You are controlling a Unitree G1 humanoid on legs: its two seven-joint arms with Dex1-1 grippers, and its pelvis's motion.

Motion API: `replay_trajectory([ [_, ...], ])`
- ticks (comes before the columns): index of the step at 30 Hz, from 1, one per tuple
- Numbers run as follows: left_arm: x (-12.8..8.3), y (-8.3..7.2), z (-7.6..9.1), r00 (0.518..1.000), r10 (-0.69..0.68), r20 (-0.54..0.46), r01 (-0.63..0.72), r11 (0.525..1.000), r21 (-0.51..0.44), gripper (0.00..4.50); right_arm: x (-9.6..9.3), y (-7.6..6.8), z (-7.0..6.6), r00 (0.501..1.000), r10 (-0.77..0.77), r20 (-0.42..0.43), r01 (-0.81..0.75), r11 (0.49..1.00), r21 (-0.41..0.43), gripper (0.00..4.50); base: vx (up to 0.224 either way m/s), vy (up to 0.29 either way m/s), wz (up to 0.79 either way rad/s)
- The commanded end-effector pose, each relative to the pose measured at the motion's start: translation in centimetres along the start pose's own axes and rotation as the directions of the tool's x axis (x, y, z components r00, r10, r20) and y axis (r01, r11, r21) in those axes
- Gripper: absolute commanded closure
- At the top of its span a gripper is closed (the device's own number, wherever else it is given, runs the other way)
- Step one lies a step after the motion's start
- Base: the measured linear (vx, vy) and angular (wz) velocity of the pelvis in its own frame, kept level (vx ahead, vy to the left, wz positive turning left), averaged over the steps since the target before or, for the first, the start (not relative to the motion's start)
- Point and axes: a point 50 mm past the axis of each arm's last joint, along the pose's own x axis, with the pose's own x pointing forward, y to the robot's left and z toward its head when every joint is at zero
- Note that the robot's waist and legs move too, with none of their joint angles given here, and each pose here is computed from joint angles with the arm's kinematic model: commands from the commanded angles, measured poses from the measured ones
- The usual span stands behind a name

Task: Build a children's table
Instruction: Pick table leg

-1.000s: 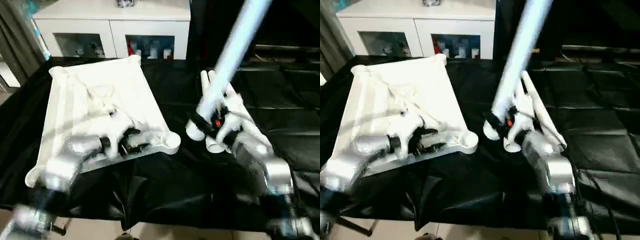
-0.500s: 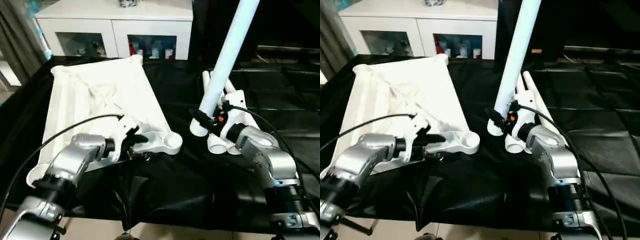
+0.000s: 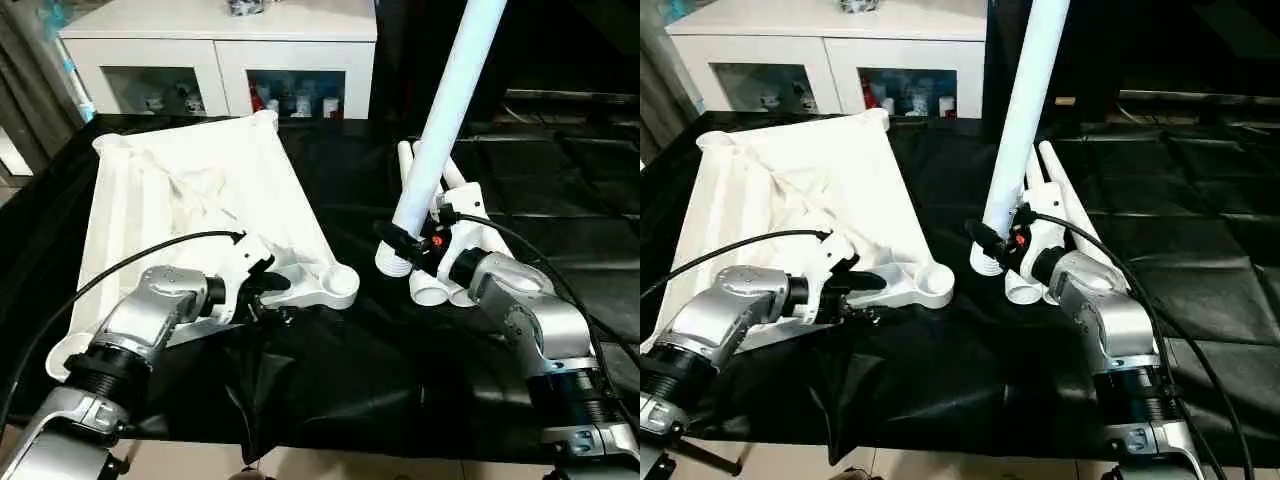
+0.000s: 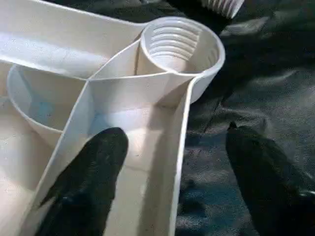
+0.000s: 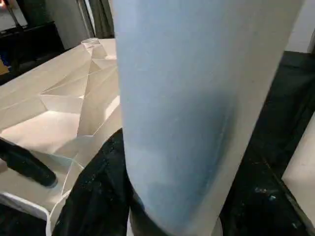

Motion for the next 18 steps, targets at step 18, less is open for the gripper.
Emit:
replay_trajectory([
  [18,-1.4,0.3,-1.3,0.999,0.027,-0.030,-0.027,1.000,0.001,2.55,1.1,1.0,1.4,0.997,0.076,0.027,-0.075,0.997,-0.033,2.59,0.000,0.000,0.00],
])
